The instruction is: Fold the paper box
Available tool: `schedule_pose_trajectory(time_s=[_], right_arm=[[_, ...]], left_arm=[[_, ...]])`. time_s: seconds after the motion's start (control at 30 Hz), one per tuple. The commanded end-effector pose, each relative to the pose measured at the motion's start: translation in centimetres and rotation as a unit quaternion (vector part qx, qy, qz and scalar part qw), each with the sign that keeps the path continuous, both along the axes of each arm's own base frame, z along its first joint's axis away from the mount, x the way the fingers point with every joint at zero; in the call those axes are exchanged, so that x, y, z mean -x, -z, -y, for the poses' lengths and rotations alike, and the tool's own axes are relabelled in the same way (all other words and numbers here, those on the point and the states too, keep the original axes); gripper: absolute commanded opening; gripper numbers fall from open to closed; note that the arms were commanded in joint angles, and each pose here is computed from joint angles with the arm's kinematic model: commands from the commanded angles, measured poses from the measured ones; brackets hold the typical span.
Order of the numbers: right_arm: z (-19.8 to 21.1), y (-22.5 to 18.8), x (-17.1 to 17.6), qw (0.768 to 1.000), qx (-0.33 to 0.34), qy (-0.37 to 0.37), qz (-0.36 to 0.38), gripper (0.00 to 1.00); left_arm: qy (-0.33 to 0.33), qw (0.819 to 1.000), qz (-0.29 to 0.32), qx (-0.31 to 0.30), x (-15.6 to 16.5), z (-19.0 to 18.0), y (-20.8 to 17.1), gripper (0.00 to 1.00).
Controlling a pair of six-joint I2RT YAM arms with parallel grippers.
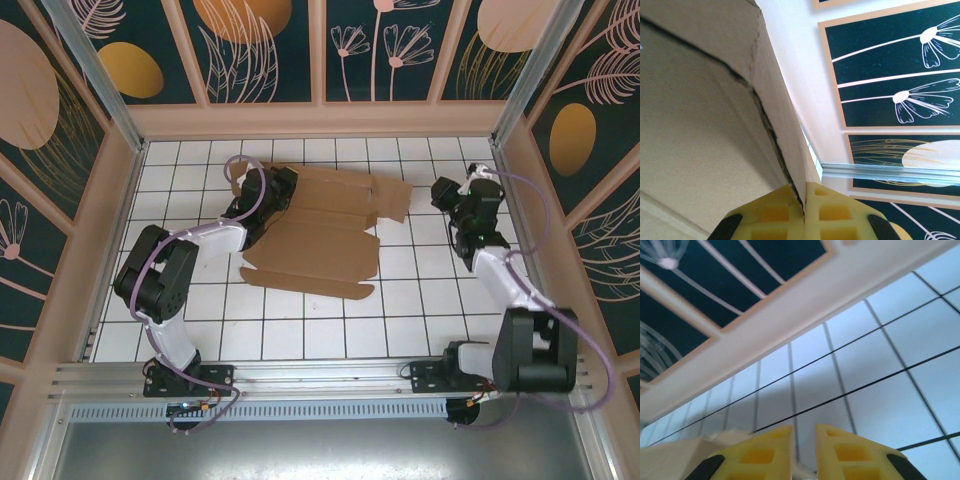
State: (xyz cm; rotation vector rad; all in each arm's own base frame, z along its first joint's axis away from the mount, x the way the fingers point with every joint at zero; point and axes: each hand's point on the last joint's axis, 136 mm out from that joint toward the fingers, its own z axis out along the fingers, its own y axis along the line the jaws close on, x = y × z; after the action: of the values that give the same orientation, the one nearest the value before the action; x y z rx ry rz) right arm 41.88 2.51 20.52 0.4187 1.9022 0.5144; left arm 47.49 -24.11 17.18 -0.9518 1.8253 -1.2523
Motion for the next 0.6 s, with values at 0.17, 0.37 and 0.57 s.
schedule_pose_trajectory(time_s=[0.17,0.37,0.57], right_arm=[[-4.2,6.0,-4.9,0.984,0.056,-0.172,0.000,0.17],[-7.9,5.6,-3.4,0.955,0.054,-0.288,0.045,0.16],[-11.8,6.6,-0.6,0.931,0.078,-0.354,0.044,0.19]], left_arm=[[0.029,0.999,0.000,-0.015,0.9,0.2,-0.2,0.00],[0.029,0.999,-0.005,-0.014,1.2,0.0,0.4,0.00],[0.032,0.999,0.002,-0.005,0.8,0.1,-0.2,0.00]])
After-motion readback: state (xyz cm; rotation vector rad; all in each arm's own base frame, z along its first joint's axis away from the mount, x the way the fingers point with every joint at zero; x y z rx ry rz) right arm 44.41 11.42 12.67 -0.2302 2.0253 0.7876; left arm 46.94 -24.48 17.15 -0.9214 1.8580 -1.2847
